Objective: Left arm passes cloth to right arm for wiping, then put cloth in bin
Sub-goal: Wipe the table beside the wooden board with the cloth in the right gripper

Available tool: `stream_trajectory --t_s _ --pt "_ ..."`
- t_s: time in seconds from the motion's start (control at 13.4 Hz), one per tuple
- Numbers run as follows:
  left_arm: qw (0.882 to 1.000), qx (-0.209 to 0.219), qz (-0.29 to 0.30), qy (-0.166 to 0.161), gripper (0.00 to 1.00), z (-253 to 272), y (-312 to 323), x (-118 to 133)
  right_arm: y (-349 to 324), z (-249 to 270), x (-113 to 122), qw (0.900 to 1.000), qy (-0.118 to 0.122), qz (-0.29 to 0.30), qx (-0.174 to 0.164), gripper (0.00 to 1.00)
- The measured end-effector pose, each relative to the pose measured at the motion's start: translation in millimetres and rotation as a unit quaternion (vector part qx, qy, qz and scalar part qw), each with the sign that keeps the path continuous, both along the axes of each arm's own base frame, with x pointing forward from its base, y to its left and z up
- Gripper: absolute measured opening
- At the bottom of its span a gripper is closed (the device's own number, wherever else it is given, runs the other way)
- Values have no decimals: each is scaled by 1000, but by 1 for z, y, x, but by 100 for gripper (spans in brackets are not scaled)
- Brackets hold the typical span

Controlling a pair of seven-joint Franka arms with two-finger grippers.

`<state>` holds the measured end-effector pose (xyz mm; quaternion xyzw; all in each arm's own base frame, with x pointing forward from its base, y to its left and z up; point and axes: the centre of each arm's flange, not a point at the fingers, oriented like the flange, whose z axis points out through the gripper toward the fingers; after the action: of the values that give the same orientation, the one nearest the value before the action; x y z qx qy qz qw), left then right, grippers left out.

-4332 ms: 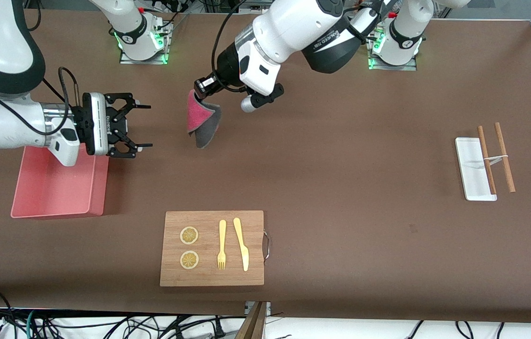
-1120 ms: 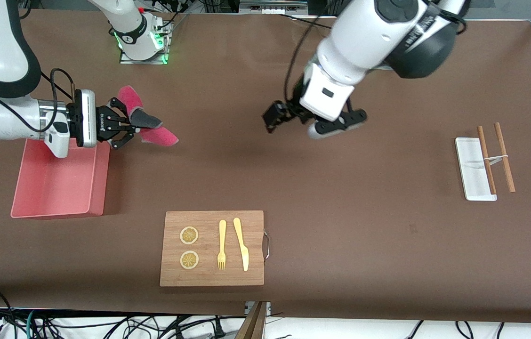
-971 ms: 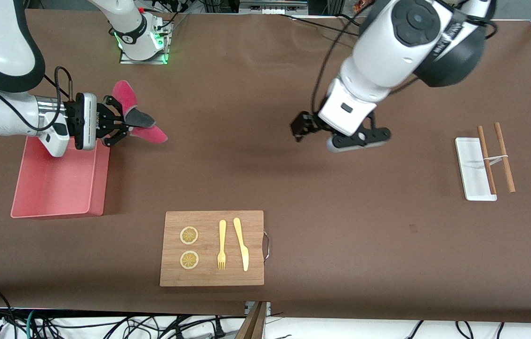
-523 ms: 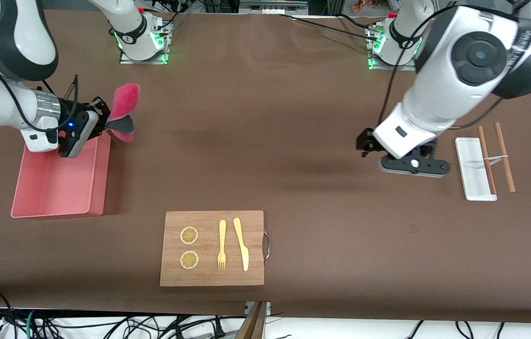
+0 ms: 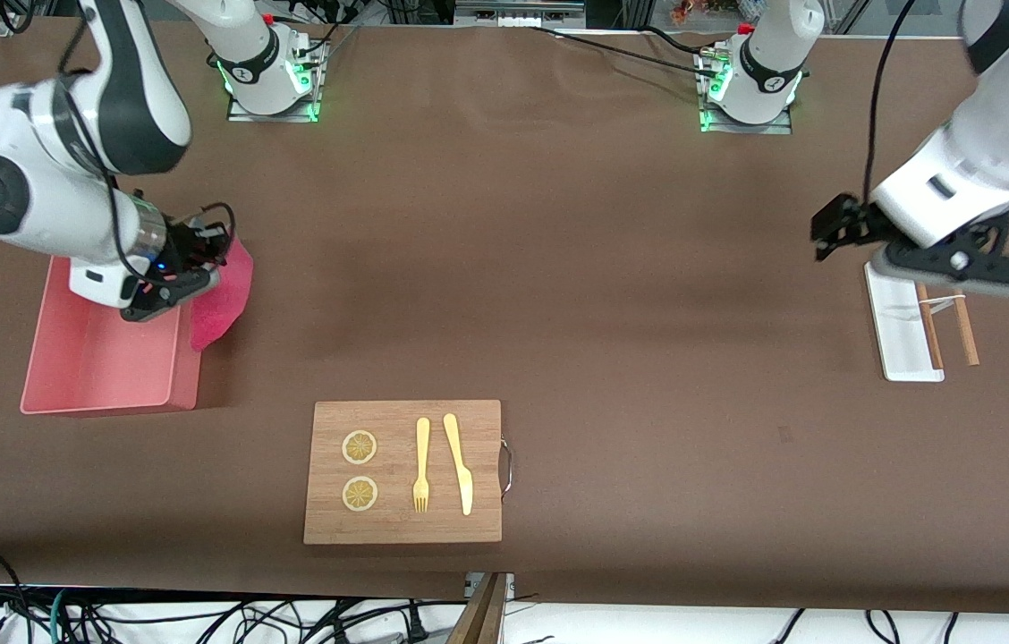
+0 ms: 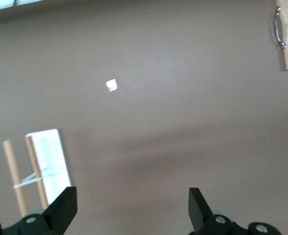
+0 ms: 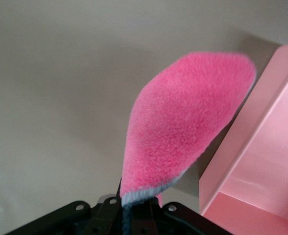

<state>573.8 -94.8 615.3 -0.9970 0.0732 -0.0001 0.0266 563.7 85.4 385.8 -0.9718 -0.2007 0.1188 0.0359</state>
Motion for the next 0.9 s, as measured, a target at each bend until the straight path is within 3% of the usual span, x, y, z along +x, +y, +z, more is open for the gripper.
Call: stream_trajectory --t_s 0.15,0.3,0.9 --pt "1000 5 19 -2 100 10 33 -26 1 -46 7 1000 0 -25 -12 4" --pt "1000 7 23 0 100 5 42 -35 0 -89 10 999 -2 -39 -17 4" --pt "1000 5 23 2 100 -10 43 -31 -20 -172 12 995 -10 -89 -32 4"
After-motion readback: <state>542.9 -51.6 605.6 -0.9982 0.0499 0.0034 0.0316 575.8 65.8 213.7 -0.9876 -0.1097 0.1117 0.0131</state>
